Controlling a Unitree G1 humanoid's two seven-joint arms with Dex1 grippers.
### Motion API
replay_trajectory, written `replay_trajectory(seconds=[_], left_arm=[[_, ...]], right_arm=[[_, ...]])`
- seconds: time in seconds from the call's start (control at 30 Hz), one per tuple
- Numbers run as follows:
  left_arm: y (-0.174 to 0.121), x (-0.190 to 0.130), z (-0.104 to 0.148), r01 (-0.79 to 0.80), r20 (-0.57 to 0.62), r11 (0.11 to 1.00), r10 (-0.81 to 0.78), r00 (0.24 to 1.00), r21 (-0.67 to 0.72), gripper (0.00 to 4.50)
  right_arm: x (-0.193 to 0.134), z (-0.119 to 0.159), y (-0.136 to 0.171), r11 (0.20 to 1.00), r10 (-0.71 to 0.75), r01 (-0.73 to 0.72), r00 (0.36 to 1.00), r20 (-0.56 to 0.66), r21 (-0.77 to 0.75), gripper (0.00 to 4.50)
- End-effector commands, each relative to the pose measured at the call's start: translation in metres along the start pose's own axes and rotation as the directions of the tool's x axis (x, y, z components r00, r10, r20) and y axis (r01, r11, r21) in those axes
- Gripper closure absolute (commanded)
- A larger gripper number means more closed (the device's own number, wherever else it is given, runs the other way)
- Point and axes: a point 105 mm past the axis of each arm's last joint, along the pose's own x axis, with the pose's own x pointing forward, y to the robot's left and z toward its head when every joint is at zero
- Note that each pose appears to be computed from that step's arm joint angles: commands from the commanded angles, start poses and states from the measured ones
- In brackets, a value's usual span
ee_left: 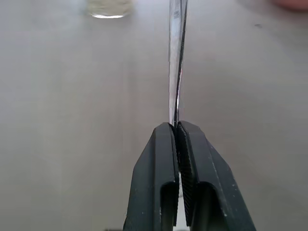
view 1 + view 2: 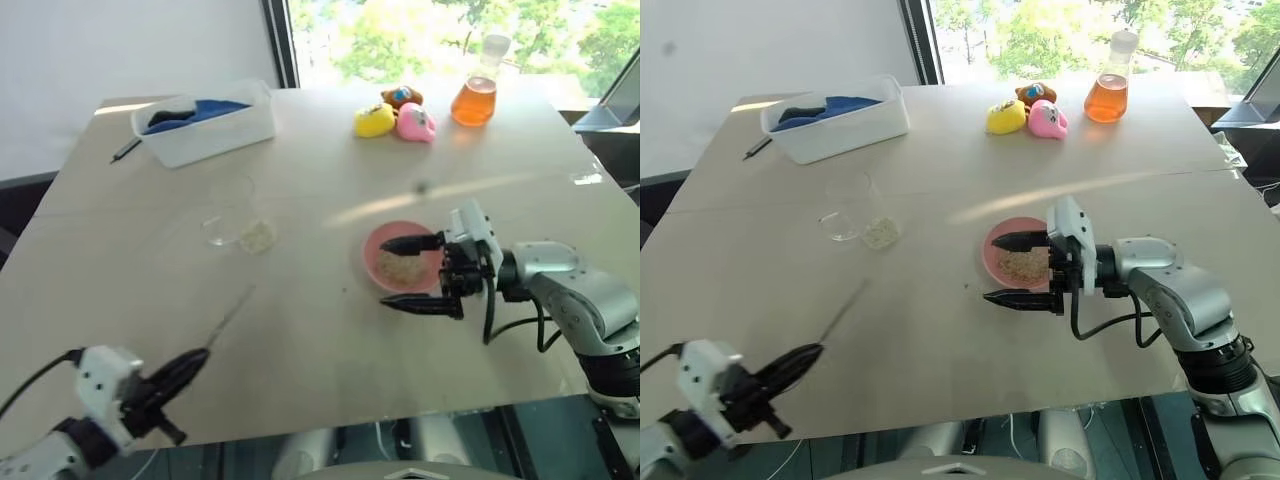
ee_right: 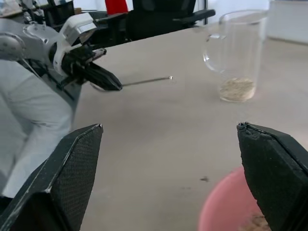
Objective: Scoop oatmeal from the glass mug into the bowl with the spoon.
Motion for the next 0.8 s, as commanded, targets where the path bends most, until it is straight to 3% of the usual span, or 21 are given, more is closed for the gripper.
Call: replay_trajectory(seconds=[0.03, 0.2, 0.37, 0.8], left_arm=[[-0.008, 0.014, 0.018, 0.001, 0.061, 0.996, -0.007, 0.998, 0.091, 4.44], [-0.025, 0.062, 0.066, -0.050, 0.282, 0.954, -0.037, 0.959, 0.295, 4.44], [-0.037, 0.082, 0.087, -0.066, 0.359, 0.913, -0.091, 0.929, 0.402, 4.44], [-0.026, 0.101, 0.093, -0.169, 0.404, 0.838, -0.065, 0.912, 0.518, 4.44]], right_arm=[[0.006, 0.007, 0.000, 1.000, -0.028, 0.028, 1.000, 0.005, -0.004, 0.00], [0.039, 0.010, -0.009, 0.979, -0.155, 0.145, 0.986, 0.060, 0.144, 0.00], [0.060, 0.024, -0.031, 0.895, -0.333, 0.267, 0.933, 0.136, 0.358, 0.00], [0.069, 0.049, -0.033, 0.879, -0.345, 0.236, 0.915, 0.211, 0.415, 0.00]])
